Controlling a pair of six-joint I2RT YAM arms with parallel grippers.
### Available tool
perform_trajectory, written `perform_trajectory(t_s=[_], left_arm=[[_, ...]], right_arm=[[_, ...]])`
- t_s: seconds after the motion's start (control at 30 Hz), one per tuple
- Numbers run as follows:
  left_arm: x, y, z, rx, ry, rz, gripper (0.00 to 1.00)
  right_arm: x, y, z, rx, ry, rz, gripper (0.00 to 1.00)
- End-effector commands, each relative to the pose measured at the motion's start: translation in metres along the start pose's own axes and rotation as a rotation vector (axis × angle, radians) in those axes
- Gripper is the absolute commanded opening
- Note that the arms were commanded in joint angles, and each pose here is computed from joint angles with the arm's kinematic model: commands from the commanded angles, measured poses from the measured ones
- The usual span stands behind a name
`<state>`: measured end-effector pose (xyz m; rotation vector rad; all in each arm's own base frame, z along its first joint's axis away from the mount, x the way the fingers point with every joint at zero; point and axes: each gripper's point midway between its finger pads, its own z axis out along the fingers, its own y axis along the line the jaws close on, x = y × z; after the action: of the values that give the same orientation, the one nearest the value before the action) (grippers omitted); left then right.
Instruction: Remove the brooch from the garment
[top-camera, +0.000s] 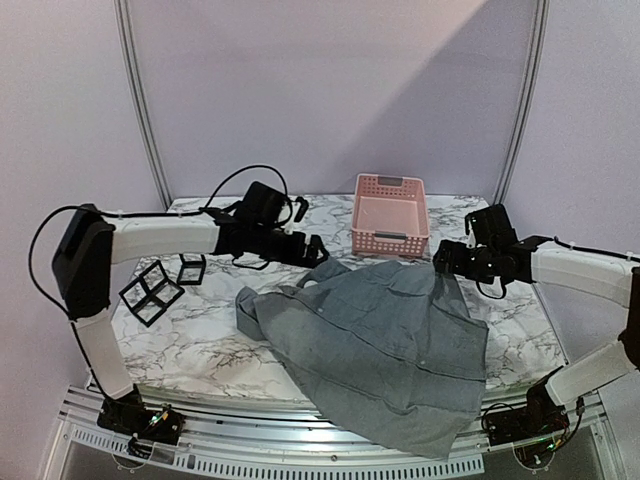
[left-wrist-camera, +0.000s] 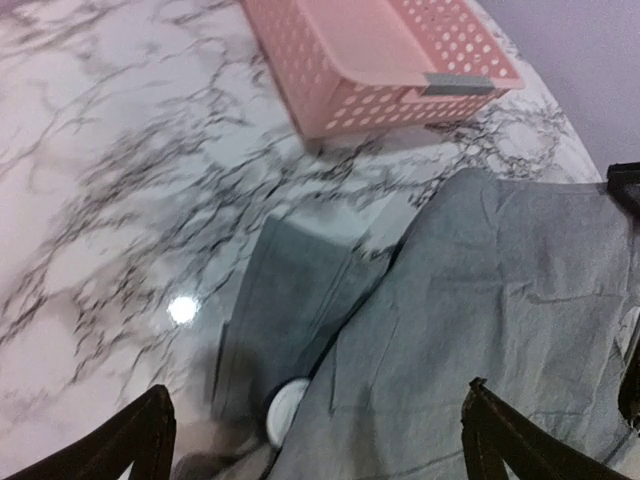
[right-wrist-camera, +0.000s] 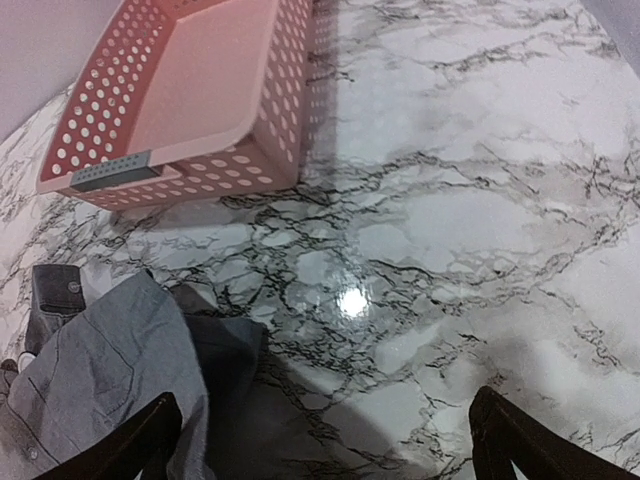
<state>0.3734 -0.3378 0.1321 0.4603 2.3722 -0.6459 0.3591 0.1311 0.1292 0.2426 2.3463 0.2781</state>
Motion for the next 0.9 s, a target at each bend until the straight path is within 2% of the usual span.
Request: perform_trajectory(t_s=[0.0, 0.3, 0.5, 0.67, 0.87], left_arm=[[-0.011, -0.025, 0.041, 0.068, -0.004, 0.089, 1.00], [-0.014, -0.033, 0.092, 0.024, 0.007, 0.152, 1.00], [-0.008, 0.000, 0.103, -0.161, -0.004, 0.135, 1.00], [0.002, 0.007, 0.111, -0.180, 0.020, 0.120, 1.00], [0.007, 0.003, 0.120, -0.140, 0.042, 0.097, 1.00]], right_arm=[[0.019, 0.004, -0.006, -0.118, 0.069, 0.088, 0.99], [0.054, -0.005, -0.012, -0.137, 0.154, 0.122, 0.99], [0.056, -0.004, -0.008, -0.141, 0.163, 0.120, 0.97], [0.059, -0.005, -0.005, -0.138, 0.172, 0.115, 0.97], [0.060, -0.002, -0.004, -0.155, 0.173, 0.113, 0.92]])
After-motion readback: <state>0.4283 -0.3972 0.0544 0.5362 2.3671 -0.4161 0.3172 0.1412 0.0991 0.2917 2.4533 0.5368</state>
